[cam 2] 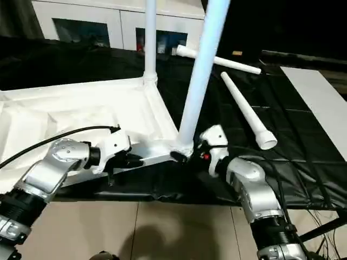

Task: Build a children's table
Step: Rotate leg to tighten

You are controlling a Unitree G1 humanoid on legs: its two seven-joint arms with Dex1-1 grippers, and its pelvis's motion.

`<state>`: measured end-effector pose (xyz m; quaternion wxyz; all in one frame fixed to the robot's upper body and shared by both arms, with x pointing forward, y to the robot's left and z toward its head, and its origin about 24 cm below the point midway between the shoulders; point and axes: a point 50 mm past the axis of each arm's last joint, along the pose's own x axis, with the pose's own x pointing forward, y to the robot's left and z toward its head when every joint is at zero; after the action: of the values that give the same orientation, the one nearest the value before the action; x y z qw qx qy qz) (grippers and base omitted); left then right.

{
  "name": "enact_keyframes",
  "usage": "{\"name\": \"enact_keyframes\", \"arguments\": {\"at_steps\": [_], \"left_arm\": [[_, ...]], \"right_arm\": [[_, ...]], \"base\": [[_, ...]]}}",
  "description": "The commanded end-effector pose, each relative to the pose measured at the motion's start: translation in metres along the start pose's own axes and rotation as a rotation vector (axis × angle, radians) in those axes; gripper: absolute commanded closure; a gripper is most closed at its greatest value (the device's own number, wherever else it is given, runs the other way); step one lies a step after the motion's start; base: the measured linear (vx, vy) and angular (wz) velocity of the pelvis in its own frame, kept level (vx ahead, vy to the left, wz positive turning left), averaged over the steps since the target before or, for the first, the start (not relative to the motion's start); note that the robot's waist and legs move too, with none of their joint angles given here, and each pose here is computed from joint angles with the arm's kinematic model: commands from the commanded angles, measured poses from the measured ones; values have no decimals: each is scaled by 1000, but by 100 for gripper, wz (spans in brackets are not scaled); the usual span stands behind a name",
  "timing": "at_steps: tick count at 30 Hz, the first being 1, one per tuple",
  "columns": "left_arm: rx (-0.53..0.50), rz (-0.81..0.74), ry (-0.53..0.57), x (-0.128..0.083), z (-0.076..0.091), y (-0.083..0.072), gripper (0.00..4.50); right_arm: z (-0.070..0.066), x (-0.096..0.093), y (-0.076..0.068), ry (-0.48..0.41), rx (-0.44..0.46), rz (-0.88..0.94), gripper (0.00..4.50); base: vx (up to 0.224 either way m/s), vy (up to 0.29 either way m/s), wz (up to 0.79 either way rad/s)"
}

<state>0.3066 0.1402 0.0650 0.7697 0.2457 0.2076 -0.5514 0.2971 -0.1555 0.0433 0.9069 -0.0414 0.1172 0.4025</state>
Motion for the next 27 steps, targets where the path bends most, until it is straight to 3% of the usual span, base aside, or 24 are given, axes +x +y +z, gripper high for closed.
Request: {"name": "enact_keyframes", "arguments": {"at_steps": [1,10,16,27], "left_arm": [[14,-57,38,2,-4,-8,450],[23,-112,48,-4,-4,-13,450],[23,-85,64,-7,-6,-9,450],[24,-88,71,-8,-6,-9,450]], "right_arm": [[1,0,-2,20,-19,13,9],[4,-3,-6,38,-47,56,9],[3,-8,-4,45,-63,109,81],[4,-7,-5,34,-73,138,172]], "base": [[0,0,0],[0,0,0],[0,0,0],[0,0,0]]}}
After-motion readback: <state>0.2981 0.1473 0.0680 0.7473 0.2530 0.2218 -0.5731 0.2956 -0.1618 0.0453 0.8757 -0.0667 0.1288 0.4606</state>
